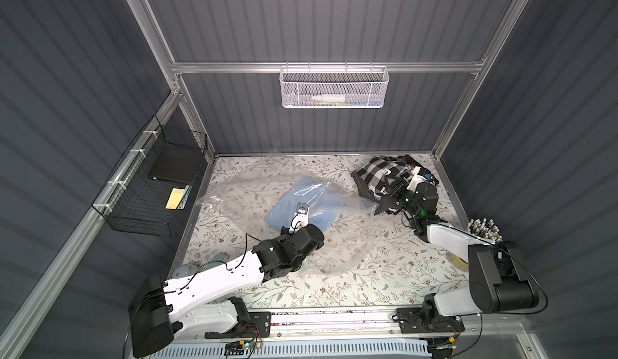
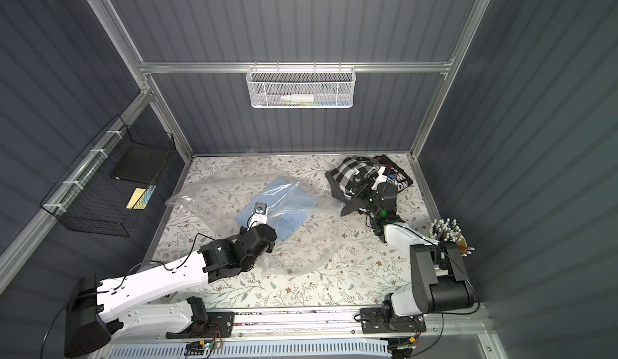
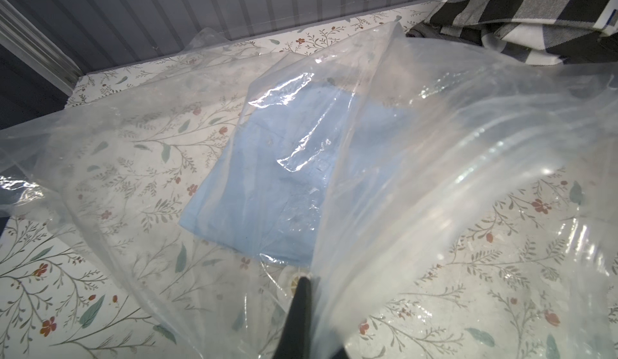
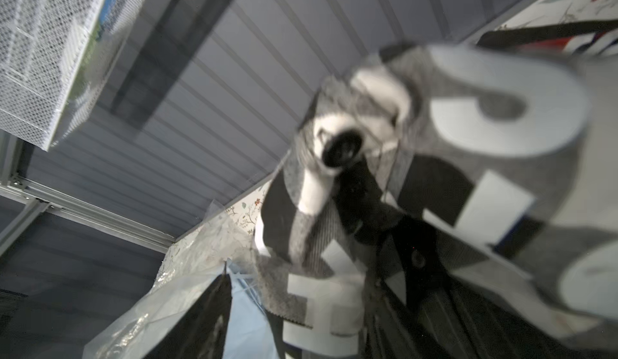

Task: Take the shirt out of the vacuum bag
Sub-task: Place the shirt at the center of the board.

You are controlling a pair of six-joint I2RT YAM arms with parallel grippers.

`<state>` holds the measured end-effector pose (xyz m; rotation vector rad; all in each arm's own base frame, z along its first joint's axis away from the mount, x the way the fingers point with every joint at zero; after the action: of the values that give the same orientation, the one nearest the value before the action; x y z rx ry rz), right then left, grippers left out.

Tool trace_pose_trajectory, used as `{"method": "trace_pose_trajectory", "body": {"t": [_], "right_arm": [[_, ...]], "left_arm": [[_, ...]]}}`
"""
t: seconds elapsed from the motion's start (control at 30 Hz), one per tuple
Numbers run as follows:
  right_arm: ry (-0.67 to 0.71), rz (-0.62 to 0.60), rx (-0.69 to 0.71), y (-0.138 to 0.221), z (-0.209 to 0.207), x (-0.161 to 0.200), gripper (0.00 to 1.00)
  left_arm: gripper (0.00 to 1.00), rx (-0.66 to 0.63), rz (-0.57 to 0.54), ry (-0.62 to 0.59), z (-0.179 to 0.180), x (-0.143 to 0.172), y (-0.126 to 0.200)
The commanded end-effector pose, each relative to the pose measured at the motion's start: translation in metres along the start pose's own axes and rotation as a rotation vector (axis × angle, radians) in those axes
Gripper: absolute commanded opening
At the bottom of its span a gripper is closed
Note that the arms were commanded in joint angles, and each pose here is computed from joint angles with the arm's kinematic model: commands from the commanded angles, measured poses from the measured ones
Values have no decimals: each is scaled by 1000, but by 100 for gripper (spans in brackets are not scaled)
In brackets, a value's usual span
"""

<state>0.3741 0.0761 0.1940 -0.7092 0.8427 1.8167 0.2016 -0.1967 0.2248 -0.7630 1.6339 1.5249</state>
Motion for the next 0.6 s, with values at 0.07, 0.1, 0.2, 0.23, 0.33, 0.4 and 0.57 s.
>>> {"method": "trace_pose_trajectory", "body": {"t": [0.07,0.1,0.2,0.23,0.33,0.4,0.57], "right_arm": [[43,18,82,-6,-10,13,64],[51,17,88,-9,-9,13,63],[73,28,89,-17,-3,17,61],[77,30,89,-20,-2,18,59],[81,46,83,-28,2,23,47],[75,51,82,-30,3,26,33],[22,41,43,-30,11,21,0]], "left_arm": [[0,-45,-31,-17,12,-10,12],[0,-52,-34,-18,14,-11,13],[0,-58,-43,-17,15,-12,13],[0,-58,-44,-17,16,-12,13],[0,-62,-39,-19,15,-10,12],[0,-63,-37,-20,15,-9,12],[0,-63,-44,-16,17,-10,13]]}}
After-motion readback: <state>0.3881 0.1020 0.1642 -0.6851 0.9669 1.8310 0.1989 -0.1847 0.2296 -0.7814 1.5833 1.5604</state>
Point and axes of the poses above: each gripper's point midway between its finger pads, its own y axis back along the fingers, its own z axis along the line the jaws close on, x = y × z, the point moved 6 cm from there along y, back along the fingers, and after that the axes turned 4 degrees about y, right-handed, at the moved point
